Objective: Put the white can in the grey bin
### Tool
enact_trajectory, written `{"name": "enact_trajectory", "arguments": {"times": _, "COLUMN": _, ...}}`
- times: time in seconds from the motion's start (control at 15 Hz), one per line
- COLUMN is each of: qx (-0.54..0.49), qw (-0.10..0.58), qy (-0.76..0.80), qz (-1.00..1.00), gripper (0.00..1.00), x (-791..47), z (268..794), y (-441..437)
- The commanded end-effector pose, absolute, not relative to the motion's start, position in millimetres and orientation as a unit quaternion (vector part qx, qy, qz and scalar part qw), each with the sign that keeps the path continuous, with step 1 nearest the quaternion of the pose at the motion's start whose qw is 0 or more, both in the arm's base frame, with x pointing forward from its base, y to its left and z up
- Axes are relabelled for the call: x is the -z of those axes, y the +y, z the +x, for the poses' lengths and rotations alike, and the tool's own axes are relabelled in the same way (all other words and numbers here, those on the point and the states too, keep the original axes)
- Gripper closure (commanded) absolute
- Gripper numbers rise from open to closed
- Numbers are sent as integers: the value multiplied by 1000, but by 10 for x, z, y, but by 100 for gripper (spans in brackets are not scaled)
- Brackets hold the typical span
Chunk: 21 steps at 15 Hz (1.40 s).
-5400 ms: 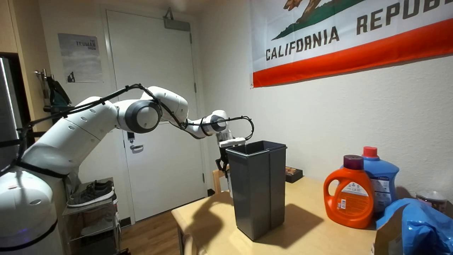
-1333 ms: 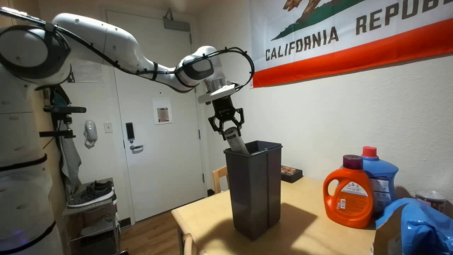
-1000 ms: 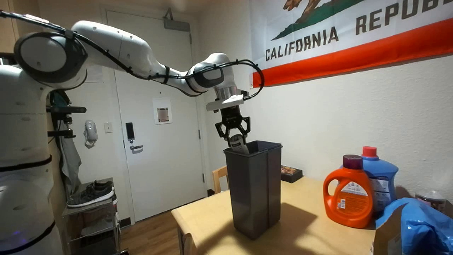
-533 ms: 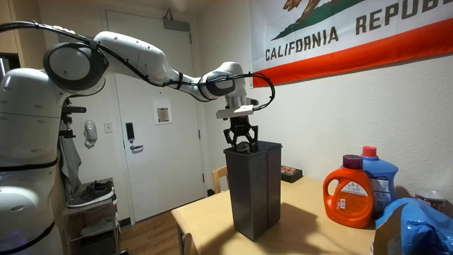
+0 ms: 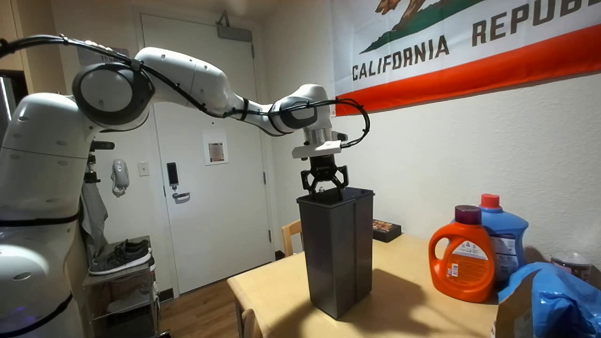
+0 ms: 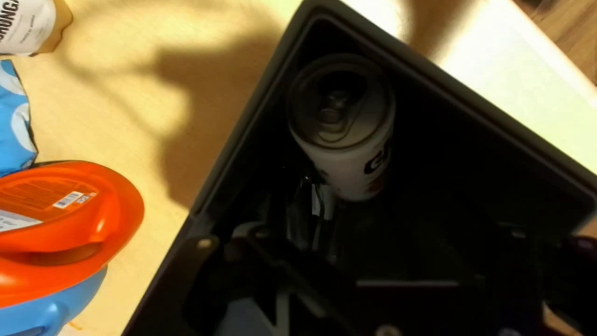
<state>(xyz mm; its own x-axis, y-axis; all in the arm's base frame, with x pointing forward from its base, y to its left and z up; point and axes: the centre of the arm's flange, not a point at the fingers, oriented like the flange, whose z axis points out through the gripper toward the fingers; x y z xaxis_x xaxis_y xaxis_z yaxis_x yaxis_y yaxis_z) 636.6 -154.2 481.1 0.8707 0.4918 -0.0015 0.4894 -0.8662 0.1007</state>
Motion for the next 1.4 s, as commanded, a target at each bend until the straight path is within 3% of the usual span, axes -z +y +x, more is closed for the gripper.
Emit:
{"name": "enact_trajectory", "arguments": {"times": 0.0, "qx": -11, "qw": 44, "qy": 240, "qz": 970, "gripper": 0, "x": -4914, "z": 6434, "y": -1530}}
{"name": "enact_trajectory", "arguments": {"times": 0.73, "qx": -76, "qw": 86, "qy": 252, "qz": 961, "gripper": 0, "x": -5710, "z": 5791, "y": -1234}}
{"name": "enact_trajectory", "arguments": {"times": 1.33, "qx": -70, "qw": 139, "qy": 387, "qz": 909, "gripper": 0, "x": -5936, "z": 5503, "y": 120}}
